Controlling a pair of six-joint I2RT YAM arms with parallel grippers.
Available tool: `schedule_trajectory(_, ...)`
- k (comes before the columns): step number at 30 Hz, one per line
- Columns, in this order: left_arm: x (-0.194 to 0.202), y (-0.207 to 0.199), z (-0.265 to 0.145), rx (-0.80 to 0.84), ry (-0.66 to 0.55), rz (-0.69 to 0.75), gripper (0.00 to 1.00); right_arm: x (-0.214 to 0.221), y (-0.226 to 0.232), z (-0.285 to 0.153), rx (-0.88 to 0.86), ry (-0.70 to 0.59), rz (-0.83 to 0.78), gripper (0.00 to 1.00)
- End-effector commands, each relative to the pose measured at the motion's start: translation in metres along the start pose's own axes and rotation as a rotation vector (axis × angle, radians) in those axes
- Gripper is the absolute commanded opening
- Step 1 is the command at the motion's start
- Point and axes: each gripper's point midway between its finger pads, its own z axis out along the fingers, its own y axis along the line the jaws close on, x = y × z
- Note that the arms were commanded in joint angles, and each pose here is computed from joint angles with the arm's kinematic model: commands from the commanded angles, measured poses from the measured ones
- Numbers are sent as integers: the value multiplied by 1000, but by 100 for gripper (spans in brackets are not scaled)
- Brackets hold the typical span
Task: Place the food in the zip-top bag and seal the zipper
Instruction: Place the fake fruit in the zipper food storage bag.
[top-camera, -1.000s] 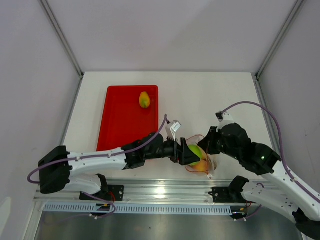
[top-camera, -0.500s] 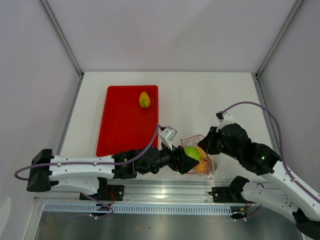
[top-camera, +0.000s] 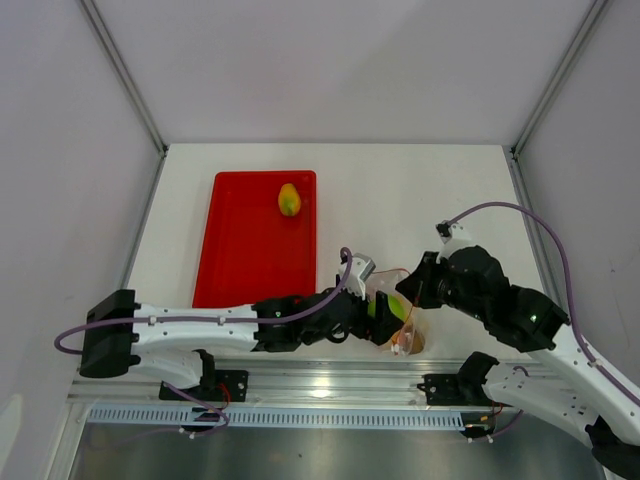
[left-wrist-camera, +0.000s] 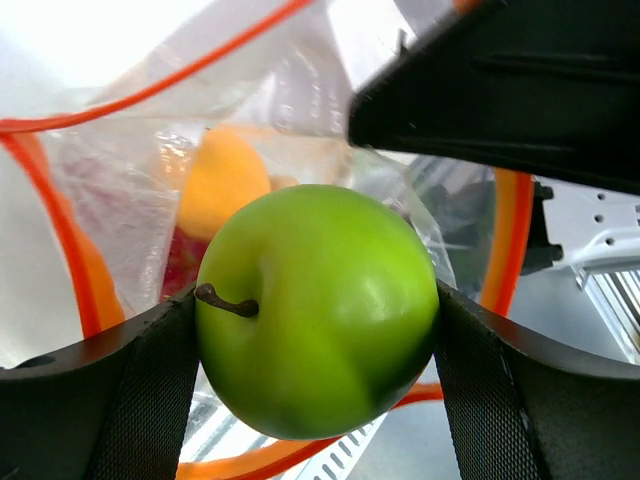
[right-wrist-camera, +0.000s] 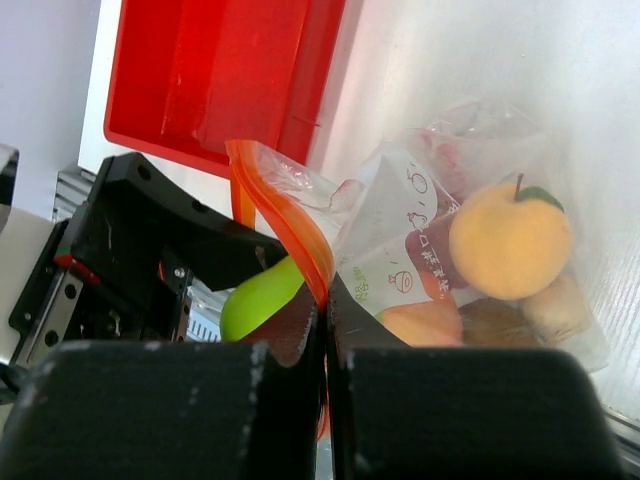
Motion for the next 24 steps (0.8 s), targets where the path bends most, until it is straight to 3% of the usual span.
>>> schedule_trajectory(1,-28,-8,-3,-4,-69,9,80,-18,17,-12,-59,-50,21,0)
schedule_trajectory(2,-30,-8,-5,-6,-74,8,99,-18,17,-12,-59,-50,22,0)
schedule_trajectory(12,-50,3,-31,-24,-154,22,100,-9,10,-6,-43,-31,22,0)
schedule_trajectory(19,-81,56,-58,-121,-240,-28,100,-4,0,-5,-10,-28,15,0)
schedule_trajectory(24,-117,113,-73,-287,-346,-82,99,0,-4,0,3,-17,11,0)
